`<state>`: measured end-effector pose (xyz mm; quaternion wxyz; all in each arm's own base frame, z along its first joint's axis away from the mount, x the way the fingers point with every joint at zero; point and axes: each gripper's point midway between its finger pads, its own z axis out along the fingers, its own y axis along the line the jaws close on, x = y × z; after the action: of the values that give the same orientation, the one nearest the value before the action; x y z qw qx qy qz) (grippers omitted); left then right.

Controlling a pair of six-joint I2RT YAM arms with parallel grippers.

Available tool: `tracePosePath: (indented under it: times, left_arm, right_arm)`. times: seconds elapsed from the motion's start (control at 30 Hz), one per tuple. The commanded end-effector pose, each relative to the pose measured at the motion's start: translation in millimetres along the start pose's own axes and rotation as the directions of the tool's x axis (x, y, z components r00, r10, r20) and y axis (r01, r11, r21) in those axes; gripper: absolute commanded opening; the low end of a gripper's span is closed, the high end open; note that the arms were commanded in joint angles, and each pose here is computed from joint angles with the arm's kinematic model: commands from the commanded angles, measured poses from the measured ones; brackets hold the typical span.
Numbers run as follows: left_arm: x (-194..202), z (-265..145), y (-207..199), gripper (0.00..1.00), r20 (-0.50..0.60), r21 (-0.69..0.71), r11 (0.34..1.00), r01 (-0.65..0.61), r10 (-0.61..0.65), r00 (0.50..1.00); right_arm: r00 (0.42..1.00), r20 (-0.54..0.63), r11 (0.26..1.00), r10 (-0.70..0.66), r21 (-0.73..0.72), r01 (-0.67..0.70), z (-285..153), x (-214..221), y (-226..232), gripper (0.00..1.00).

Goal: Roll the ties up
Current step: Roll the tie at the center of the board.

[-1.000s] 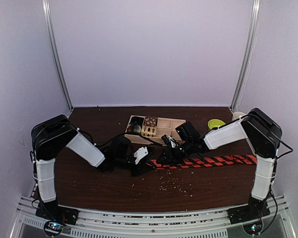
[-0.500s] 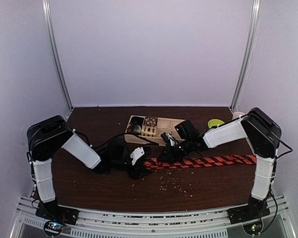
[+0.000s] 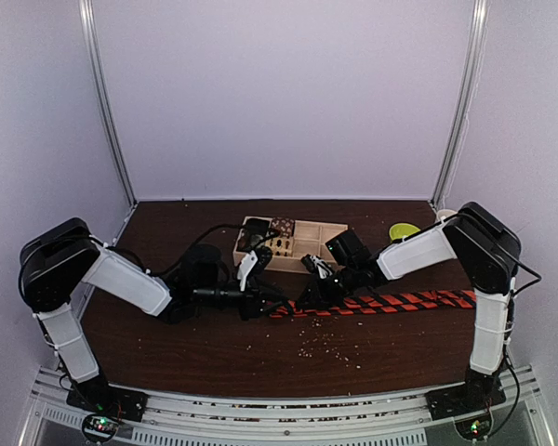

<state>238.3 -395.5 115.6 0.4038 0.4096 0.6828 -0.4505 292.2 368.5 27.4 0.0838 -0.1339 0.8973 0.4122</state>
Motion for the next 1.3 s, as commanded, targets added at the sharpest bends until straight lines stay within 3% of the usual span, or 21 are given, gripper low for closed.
tracePosePath:
  times: [0.0,0.17,0.3,0.43,0.5,0.6,0.67,0.77,0.9,1.27]
  left_arm:
    - [-4,17,-9,0.31,0.037,0.093,0.988,0.126,-0.13,0.991]
    - [31,33,25,0.24,-0.029,0.049,0.957,0.285,-0.284,0.958]
    - [54,24,61,0.2,-0.009,-0.007,0.909,0.417,-0.417,0.909]
    - [58,24,60,0.22,-0.04,-0.006,0.911,0.413,-0.413,0.91]
    - [50,17,54,0.29,-0.034,0.002,0.932,0.361,-0.361,0.932]
    - [30,-5,47,0.55,0.02,-0.03,0.976,0.214,-0.213,0.977]
    - [25,-18,49,0.62,0.01,-0.097,0.991,0.092,-0.091,0.996]
    - [33,-28,56,0.66,-0.097,-0.165,0.982,-0.092,0.076,0.992]
    - [50,-31,61,0.69,-0.21,-0.148,0.955,-0.258,0.225,0.951]
    - [47,14,70,0.75,-0.299,0.033,0.918,-0.395,0.386,0.873]
  right_arm:
    - [1.0,0.0,0.998,0.018,0.054,-0.018,3,3,-17,0.0]
    - [1.0,0.0,0.998,0.022,0.055,-0.021,3,4,-17,0.0]
    - [1.0,-0.001,0.998,0.023,0.055,-0.023,3,4,-18,0.0]
    - [1.0,-0.003,0.998,0.024,0.055,-0.024,4,4,-17,0.0]
    - [1.0,-0.005,0.998,0.023,0.056,-0.023,4,4,-17,0.0]
    - [1.0,-0.005,0.998,0.024,0.055,-0.023,4,5,-18,0.0]
    - [1.0,-0.005,0.998,0.023,0.056,-0.023,4,5,-18,0.0]
    - [1.0,-0.007,0.998,0.025,0.055,-0.024,4,7,-18,0.0]
    - [1.0,-0.011,0.998,0.026,0.057,-0.025,5,7,-19,0.0]
    - [1.0,-0.028,0.996,-0.005,0.091,0.007,5,8,-23,0.0]
